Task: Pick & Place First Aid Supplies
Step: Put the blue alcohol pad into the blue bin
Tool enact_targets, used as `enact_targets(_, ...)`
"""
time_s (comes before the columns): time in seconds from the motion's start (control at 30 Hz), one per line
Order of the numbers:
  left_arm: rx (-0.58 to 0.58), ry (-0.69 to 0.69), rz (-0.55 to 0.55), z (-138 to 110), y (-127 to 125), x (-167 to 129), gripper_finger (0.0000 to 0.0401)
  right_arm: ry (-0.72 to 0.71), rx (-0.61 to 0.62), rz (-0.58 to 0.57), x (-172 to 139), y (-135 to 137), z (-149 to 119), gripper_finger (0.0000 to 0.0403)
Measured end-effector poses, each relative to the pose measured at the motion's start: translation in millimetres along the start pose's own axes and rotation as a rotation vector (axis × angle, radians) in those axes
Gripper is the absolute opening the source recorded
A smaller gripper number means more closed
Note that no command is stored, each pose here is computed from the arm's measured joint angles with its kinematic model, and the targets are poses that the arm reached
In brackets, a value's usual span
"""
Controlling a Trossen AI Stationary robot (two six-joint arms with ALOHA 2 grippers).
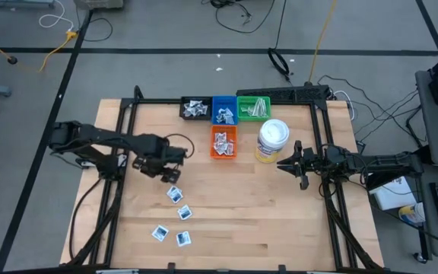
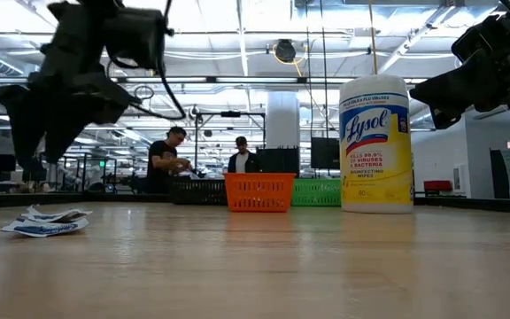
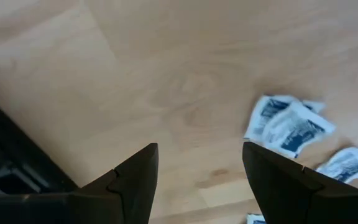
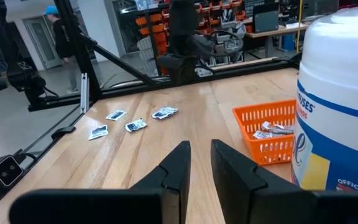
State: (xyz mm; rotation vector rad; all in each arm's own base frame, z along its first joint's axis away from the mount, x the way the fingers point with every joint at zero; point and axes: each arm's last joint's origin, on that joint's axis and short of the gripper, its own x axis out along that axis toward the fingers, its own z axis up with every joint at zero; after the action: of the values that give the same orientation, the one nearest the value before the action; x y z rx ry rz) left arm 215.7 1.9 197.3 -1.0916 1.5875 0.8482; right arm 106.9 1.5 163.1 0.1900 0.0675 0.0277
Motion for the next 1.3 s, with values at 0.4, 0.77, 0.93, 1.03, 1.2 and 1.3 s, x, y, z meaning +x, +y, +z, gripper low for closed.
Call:
enact_targets(0.4,0.308,-0.047,-0.089,-86.6,-33.7,23.3,0.0237,0.000,0.000,0.000,0.0,0.0,0.1,0.0059)
enact_targets(0.77,0.561,-0.027,-0.142,-150.2,-32.8,38.9,0.0237,0.000,0.000,0.000,0.0,0.0,0.0,0.0059)
enact_targets(0.93,0.534,-0.006,-0.096,-155.1,-37.3,53.2,0.0237,-0.001,0.000,0.000,0.0,0.0,0.1,0.0059)
enact_targets(1.03,0.521,0.024,-0.051,-154.8,-43.6,68.5,0.0237,0.000,0.000,0.000,0.0,0.0,0.0,0.0059)
enact_targets(1.2,0.506,0.026,-0.002,-155.5,-56.9,84.6,0.0237,-0.001,0.000,0.000,0.0,0.0,0.1,0.0059)
enact_targets(1.3,0.498,0.005,-0.004,-155.9,-65.0,91.2,0.0237,-0.001,0.000,0.000,0.0,0.1,0.1,0.0059)
